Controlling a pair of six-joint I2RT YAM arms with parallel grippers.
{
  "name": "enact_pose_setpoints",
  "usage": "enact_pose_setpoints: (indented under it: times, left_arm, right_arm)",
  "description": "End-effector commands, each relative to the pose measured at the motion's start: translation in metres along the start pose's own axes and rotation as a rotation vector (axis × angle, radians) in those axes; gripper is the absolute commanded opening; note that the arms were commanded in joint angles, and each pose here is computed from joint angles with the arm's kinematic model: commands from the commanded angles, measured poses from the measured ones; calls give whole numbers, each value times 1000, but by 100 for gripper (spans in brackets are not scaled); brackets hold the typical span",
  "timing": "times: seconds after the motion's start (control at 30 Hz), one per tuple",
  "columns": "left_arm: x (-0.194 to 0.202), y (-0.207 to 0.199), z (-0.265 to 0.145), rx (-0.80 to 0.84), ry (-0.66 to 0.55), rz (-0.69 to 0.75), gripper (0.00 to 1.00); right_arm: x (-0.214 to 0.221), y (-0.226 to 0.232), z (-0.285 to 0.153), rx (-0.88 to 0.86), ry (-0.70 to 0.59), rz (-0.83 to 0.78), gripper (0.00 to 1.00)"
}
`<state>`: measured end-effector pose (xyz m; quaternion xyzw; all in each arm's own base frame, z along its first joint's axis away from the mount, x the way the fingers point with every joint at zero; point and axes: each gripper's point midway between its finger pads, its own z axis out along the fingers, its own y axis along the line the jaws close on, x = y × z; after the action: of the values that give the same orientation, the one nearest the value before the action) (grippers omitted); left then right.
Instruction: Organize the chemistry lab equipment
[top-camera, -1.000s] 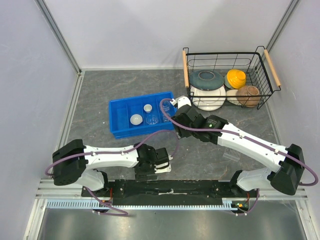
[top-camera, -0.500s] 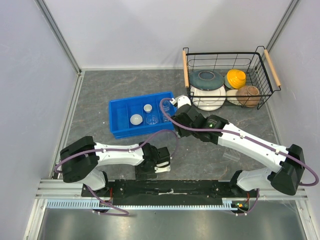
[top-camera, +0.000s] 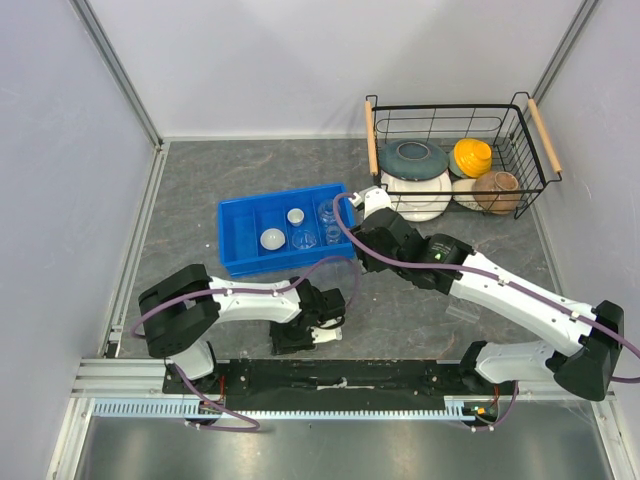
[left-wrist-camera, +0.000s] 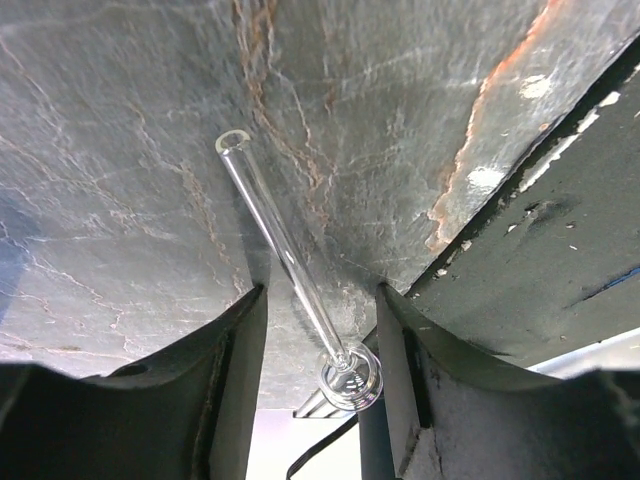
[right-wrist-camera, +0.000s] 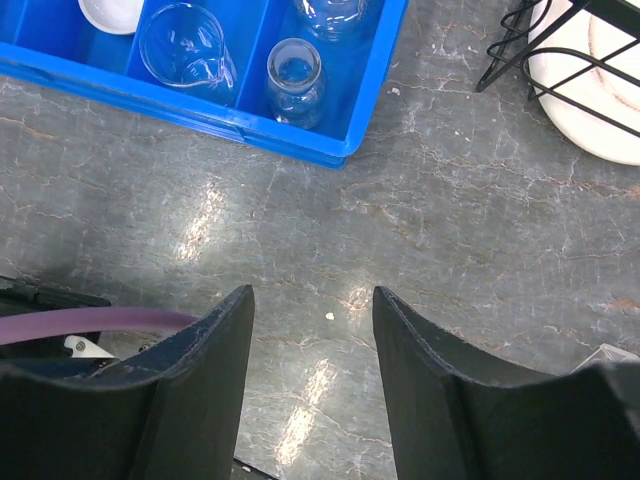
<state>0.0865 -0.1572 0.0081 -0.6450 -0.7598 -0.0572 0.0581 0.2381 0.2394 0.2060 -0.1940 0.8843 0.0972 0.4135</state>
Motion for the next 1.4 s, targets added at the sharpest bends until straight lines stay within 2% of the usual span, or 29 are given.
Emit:
enact_pose_setpoints:
  times: [0.0, 0.37, 0.43, 0.57, 0.67, 0.7, 1.17, 1.37]
  left_arm:
    - [-10, 9, 10, -23, -26, 30, 52]
    - [-13, 9, 10, -15, -32, 30, 34]
    - [-13, 9, 10, -13, -31, 30, 28]
    - [-14, 9, 8, -16, -37, 28, 24]
    - [-15, 9, 7, -17, -44, 28, 12]
    - [-15, 10, 6, -19, -46, 29, 2]
    - [-31, 32, -30, -122, -157, -19, 2]
    - [-42, 41, -61, -156, -263, -68, 2]
  right_arm:
    - [-7, 0, -4, -5, -38, 13, 57]
    - [-6, 0, -4, -5, -40, 24, 55]
    - [-6, 0, -5, -9, -41, 31, 54]
    - [-8, 0, -7, -9, -42, 36, 54]
    - [-9, 0, -9, -10, -40, 39, 54]
    - [-9, -1, -9, -6, -40, 44, 54]
    - [-39, -14, -36, 49, -105, 69, 53]
    - [-61, -19, -61, 42, -155, 106, 53]
